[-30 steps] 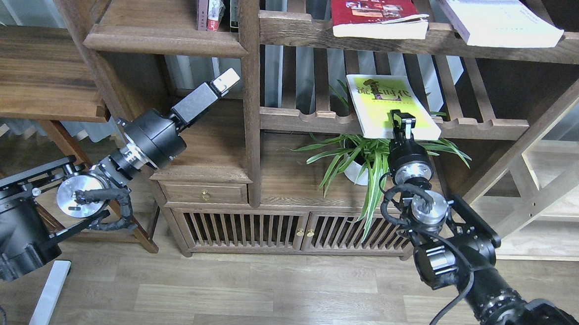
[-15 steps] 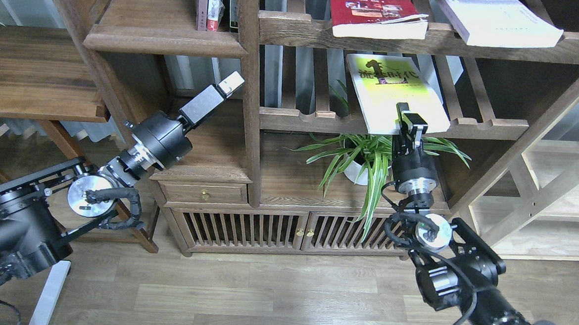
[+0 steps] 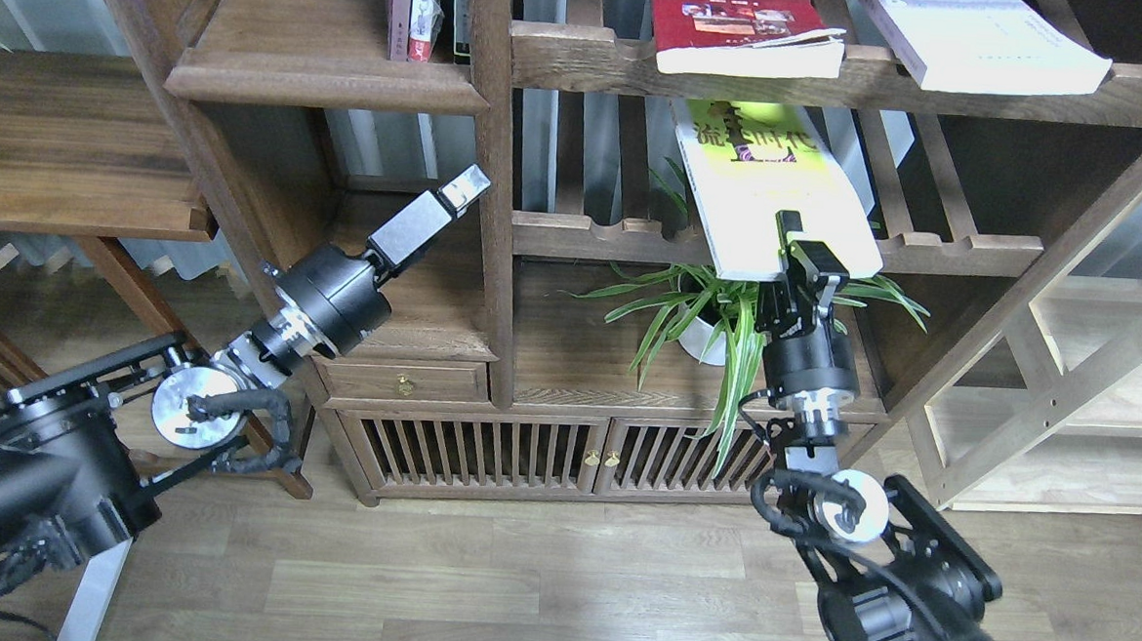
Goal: Organize books on shelf
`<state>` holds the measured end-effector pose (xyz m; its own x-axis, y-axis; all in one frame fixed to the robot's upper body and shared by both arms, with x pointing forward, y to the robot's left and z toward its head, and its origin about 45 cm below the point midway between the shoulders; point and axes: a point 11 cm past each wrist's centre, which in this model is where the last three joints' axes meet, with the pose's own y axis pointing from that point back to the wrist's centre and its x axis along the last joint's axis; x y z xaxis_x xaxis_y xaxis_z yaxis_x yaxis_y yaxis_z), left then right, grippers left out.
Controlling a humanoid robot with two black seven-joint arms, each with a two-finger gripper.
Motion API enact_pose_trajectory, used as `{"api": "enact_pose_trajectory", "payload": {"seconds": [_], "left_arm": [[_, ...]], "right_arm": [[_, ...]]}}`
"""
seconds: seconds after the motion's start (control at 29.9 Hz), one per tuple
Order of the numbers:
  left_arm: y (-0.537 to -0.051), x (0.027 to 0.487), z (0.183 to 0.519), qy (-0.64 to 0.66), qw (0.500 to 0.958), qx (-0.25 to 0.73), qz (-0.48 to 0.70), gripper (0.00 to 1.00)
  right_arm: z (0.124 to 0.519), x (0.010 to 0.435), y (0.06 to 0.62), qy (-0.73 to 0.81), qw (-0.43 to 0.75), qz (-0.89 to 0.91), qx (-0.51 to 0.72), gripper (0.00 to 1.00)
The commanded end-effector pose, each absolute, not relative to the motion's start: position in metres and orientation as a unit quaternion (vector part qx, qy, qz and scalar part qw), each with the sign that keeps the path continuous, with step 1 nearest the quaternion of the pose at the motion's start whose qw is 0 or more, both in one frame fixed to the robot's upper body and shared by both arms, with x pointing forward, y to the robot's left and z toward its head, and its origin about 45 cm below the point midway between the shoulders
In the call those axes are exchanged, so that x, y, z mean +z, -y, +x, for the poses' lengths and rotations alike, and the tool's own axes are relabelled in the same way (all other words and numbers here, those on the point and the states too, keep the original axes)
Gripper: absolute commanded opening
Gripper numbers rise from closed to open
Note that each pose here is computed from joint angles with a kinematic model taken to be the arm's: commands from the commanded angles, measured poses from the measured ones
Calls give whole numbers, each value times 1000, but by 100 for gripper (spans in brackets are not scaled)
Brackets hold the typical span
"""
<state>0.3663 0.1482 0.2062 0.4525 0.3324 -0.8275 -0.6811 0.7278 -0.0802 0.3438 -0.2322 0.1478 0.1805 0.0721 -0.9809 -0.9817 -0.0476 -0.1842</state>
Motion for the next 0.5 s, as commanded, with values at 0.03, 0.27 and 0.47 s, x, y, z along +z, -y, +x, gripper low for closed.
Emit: {"api": "enact_pose_trajectory", "payload": {"seconds": [0.03, 0.27, 0.47], "left_arm": [[-143, 191, 354, -450, 831, 286, -157, 99], [-134, 186, 352, -465, 822, 282, -169, 99], [-122, 182, 351, -479, 817, 274, -170, 99]], "right_arm": [[329, 151, 225, -405, 553, -537, 492, 4], [297, 146, 194, -376, 534, -541, 530, 4], [279, 136, 168, -357, 492, -560, 564, 4]]}}
